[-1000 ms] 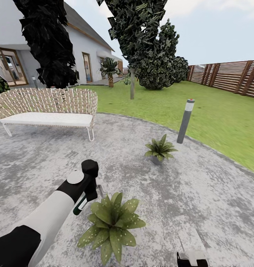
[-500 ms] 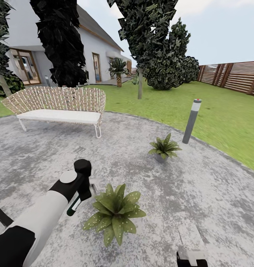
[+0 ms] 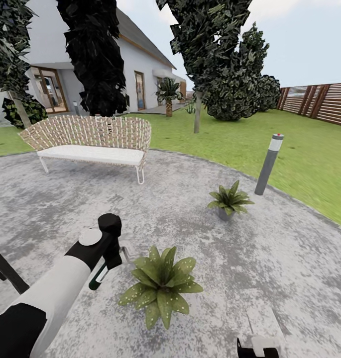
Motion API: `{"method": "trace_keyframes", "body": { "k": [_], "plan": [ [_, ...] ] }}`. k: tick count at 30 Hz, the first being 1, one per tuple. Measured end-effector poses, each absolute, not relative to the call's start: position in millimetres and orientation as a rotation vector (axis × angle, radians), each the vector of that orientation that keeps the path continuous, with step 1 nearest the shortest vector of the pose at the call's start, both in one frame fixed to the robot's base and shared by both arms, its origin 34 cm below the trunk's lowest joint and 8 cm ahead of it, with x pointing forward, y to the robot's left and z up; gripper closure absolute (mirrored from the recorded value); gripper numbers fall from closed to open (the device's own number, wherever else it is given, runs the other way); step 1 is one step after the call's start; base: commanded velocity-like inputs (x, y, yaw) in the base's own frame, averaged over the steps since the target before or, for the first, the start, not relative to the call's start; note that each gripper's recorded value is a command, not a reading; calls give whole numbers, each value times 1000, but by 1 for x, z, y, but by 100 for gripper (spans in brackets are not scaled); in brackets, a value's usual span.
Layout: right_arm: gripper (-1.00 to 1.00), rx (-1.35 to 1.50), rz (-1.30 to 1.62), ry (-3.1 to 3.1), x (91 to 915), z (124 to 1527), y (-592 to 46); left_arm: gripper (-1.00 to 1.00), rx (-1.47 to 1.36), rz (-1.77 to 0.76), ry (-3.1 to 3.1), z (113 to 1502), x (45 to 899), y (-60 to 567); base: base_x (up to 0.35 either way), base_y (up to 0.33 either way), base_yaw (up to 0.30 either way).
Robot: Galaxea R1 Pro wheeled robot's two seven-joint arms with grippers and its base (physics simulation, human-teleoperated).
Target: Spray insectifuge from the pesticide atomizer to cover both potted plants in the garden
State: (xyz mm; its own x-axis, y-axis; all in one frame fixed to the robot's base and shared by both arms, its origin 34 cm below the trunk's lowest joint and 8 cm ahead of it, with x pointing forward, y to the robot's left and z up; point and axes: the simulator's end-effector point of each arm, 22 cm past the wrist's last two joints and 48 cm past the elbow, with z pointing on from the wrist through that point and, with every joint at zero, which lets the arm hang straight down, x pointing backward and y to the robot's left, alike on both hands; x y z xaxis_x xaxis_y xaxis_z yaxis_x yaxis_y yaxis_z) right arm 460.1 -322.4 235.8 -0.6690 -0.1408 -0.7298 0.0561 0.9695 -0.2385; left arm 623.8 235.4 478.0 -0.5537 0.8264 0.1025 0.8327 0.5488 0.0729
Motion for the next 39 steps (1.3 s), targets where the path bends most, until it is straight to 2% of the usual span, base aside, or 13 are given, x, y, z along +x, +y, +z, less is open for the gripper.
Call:
{"method": "trace_keyframes", "body": {
  "k": [6,13,19,24,31,39],
  "plan": [
    [-100,-59,-307,2284,460,236,-323,100,-1458,-172,-2715,478,624,234,125,-219,8],
    [-100,-58,-307,2284,460,236,-323,100,-1458,-170,-2715,478,624,234,-79,-268,16],
    [-100,-59,-306,2284,460,236,-322,100,-1458,-173,-2715,478,624,234,-79,-270,246],
    [-100,-58,-306,2283,460,236,-322,100,-1458,-174,-2715,478,624,235,152,-237,275],
    [-100,-58,-306,2284,460,236,-323,100,-1441,-160,-2696,466,613,240,67,-45,44],
    [-100,-61,-306,2286,460,235,-322,100,-1441,-144,-2690,462,608,237,1,0,249]
  ]
}}
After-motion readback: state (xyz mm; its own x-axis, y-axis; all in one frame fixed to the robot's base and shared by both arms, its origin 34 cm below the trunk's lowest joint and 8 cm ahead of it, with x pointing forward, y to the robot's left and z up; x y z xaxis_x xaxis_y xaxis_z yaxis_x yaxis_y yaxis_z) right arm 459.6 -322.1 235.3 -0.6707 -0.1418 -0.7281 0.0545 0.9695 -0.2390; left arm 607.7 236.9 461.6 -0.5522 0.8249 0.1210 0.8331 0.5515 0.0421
